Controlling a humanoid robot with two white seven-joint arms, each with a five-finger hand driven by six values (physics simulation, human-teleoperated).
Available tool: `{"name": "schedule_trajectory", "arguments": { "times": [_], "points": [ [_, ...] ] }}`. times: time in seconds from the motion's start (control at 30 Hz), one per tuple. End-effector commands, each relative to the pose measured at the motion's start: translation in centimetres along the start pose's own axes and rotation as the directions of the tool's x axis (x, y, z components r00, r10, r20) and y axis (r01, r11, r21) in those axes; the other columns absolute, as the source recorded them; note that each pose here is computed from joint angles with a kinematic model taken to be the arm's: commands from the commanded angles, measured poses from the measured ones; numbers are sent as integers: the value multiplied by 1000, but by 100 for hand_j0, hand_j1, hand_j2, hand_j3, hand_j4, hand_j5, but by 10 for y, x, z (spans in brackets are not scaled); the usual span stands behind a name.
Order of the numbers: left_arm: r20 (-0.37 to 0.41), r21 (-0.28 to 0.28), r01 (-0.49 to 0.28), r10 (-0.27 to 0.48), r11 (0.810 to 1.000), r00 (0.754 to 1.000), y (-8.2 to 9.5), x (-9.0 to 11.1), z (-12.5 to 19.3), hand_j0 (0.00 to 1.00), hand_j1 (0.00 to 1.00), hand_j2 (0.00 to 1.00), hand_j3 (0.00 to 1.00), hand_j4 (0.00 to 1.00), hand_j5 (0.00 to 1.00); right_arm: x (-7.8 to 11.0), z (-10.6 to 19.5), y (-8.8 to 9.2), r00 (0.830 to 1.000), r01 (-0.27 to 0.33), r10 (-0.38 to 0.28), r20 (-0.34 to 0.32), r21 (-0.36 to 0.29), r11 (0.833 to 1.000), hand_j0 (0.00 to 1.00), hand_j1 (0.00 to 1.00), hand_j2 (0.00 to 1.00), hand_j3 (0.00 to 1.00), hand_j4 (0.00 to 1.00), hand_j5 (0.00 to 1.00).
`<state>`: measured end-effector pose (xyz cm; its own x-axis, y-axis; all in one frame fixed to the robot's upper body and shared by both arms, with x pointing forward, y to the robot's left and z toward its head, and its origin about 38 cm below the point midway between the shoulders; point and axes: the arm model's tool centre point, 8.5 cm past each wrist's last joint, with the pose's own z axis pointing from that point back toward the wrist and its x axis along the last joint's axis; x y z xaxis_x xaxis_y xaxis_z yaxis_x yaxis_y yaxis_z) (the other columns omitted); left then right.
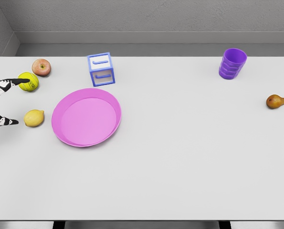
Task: Put the lemon on the plate with left arm
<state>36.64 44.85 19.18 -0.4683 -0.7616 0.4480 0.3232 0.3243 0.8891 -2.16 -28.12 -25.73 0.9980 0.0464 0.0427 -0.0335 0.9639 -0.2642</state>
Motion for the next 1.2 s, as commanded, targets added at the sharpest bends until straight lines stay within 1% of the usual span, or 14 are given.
{"name": "schedule_trajectory", "arguments": {
  "times": [0.0, 0.07, 0.13, 0.27, 0.37, 0.53, 0.63, 0.7, 0.77, 0.83, 0.87, 0.9, 1.03, 1.17],
  "points": [
    [2, 1, -6, 6, 1000, 1000, -1, 1, 0, 100, 100, 100, 100, 100, 100, 0, 0, 0, 1000, 6, -6, -1, -3, 1000, 100, 100, 100, 100, 100, 100],
    [17, -4, 12, -12, 1000, 1000, 0, 7, -3, 100, 100, 100, 100, 100, 100, 0, 0, 0, 1000, 1, -1, 1, 0, 1000, 100, 100, 100, 100, 100, 100],
    [7, -61, 33, -32, 998, 999, -5, 6, -3, 100, 100, 100, 100, 100, 100, 0, 0, 0, 1000, 3, -3, -1, 0, 1000, 100, 100, 100, 100, 100, 100],
    [-25, -119, 93, -97, 989, 995, -11, 2, -3, 100, 100, 100, 100, 100, 100, 0, 0, 0, 1000, 2, -2, 1, 0, 1000, 100, 100, 100, 100, 100, 100],
    [-36, -141, 104, -110, 985, 993, -14, -1, -2, 100, 100, 100, 100, 100, 100, 0, 0, 0, 1000, 1, -1, 1, 0, 1000, 100, 100, 100, 100, 100, 100],
    [-6, -292, 110, -117, 950, 993, -43, 3, -13, 100, 100, 100, 100, 100, 100, 0, 0, 0, 1000, 1, -1, 1, 0, 1000, 100, 100, 100, 100, 100, 100],
    [-32, -290, 94, -108, 952, 994, -41, -6, -10, 100, 100, 100, 100, 100, 100, 0, 0, 0, 1000, 1, -1, 1, 0, 1000, 100, 100, 100, 100, 100, 100],
    [-82, -266, 90, -115, 960, 990, -23, -21, -5, 100, 100, 100, 100, 100, 100, 0, 0, 0, 1000, 1, -1, 1, 0, 1000, 100, 100, 100, 100, 100, 100],
    [-96, -261, 84, -113, 962, 989, -20, -26, -6, 100, 100, 100, 100, 100, 100, 0, 0, 0, 1000, 0, 0, 1, 0, 1000, 100, 100, 100, 100, 100, 100],
    [-90, -282, 85, -115, 956, 989, -24, -25, -8, 100, 100, 100, 100, 100, 100, 0, 0, 0, 1000, 0, 0, 1, 0, 1000, 100, 100, 100, 100, 100, 100],
    [-76, -293, 93, -120, 952, 990, -24, -23, -15, 93, 93, 93, 93, 93, 93, 0, 0, 0, 1000, 1, -1, 1, 0, 1000, 100, 100, 100, 100, 100, 100],
    [-66, -298, 101, -126, 949, 990, -23, -21, -19, 93, 93, 93, 93, 93, 93, 0, 0, 0, 1000, 1, -1, 1, 0, 1000, 100, 100, 100, 100, 100, 100],
    [-20, -326, 116, -129, 938, 991, -30, -11, -37, 94, 94, 94, 94, 94, 94, 0, 0, 0, 1000, 1, -1, 1, 0, 1000, 100, 100, 100, 100, 100, 100],
    [-16, -347, 124, -139, 930, 990, -32, -11, -39, 94, 94, 94, 94, 94, 94, 0, 0, 0, 1000, 0, 0, 1, 0, 1000, 100, 100, 100, 100, 100, 100]
  ]
}}
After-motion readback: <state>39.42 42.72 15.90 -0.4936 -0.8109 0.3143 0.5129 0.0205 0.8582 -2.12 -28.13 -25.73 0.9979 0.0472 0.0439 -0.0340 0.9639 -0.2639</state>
